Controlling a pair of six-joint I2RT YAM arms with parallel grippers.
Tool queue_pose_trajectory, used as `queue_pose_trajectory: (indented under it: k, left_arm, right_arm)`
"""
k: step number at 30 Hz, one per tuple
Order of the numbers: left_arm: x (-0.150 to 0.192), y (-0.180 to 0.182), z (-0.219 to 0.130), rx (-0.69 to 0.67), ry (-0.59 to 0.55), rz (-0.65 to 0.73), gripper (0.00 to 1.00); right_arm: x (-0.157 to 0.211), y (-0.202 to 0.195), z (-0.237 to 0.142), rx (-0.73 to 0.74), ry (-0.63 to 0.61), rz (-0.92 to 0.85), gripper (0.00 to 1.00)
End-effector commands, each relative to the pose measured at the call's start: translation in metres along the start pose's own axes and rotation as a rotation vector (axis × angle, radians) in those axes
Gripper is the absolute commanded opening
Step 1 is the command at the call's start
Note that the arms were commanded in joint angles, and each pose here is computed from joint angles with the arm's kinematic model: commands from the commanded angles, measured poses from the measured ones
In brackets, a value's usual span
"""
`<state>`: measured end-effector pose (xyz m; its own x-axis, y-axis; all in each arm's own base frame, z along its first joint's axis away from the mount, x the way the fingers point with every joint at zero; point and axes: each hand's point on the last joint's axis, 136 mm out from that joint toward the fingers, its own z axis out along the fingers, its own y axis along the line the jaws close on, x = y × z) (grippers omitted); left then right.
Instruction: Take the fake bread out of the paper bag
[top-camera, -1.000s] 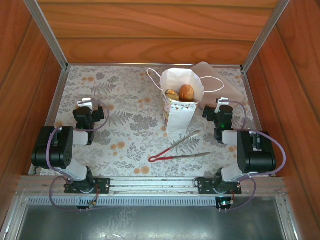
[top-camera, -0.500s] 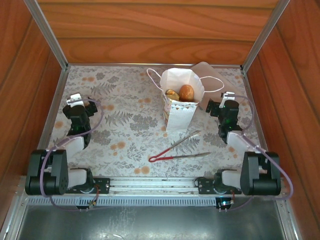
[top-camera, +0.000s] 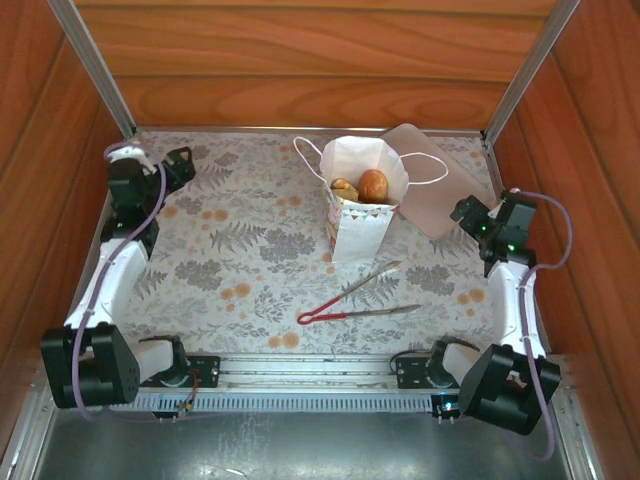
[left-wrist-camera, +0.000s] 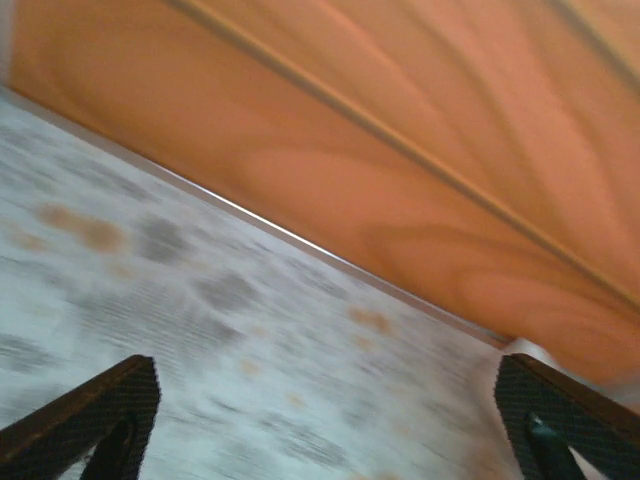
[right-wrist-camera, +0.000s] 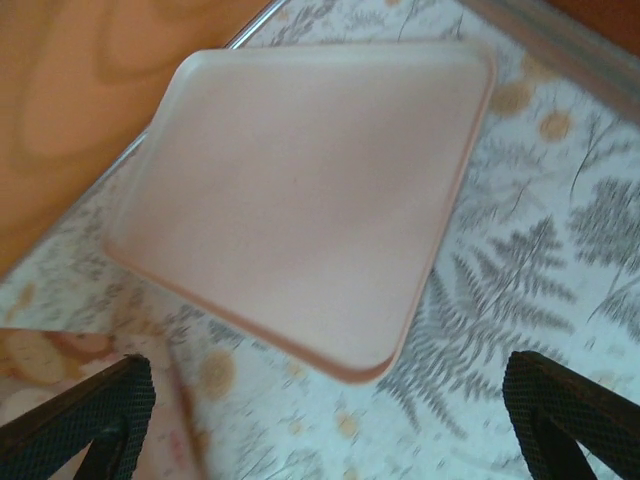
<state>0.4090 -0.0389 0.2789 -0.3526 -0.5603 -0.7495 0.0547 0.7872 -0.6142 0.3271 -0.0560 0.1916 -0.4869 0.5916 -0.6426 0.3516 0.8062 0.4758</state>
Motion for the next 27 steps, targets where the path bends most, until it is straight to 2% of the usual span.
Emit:
queue_pose_trajectory:
  k: [1,5,11,16,21,27]
  left_arm:
    - [0.044,-0.090,0.002,0.327,0.290,-0.103,0.86]
    - [0.065,-0.163,0.001,0.512,0.426,-0.096,0.82]
    - [0.074,-0.203,-0.002,0.613,0.513,-0.113,0.75]
    - [0.094,-0.235,-0.004,0.703,0.633,-0.133,0.68]
    - [0.104,-0.251,0.011,0.709,0.665,-0.144,0.65]
    - [0.118,-0.259,0.029,0.698,0.715,-0.184,0.44]
  right_arm:
    - [0.006,0.032,-0.029,-0.138,0.092,0.104,0.96]
    - [-0.009,0.048,-0.059,-0.167,0.054,0.108,0.95]
    - [-0.028,0.072,-0.106,-0.225,-0.036,0.086,0.95]
    - [-0.034,0.122,-0.139,-0.462,0.003,0.019,0.95]
    - [-0.032,0.137,-0.139,-0.541,0.081,0.021,0.93]
    - [-0.025,0.135,-0.121,-0.547,0.168,0.061,0.91]
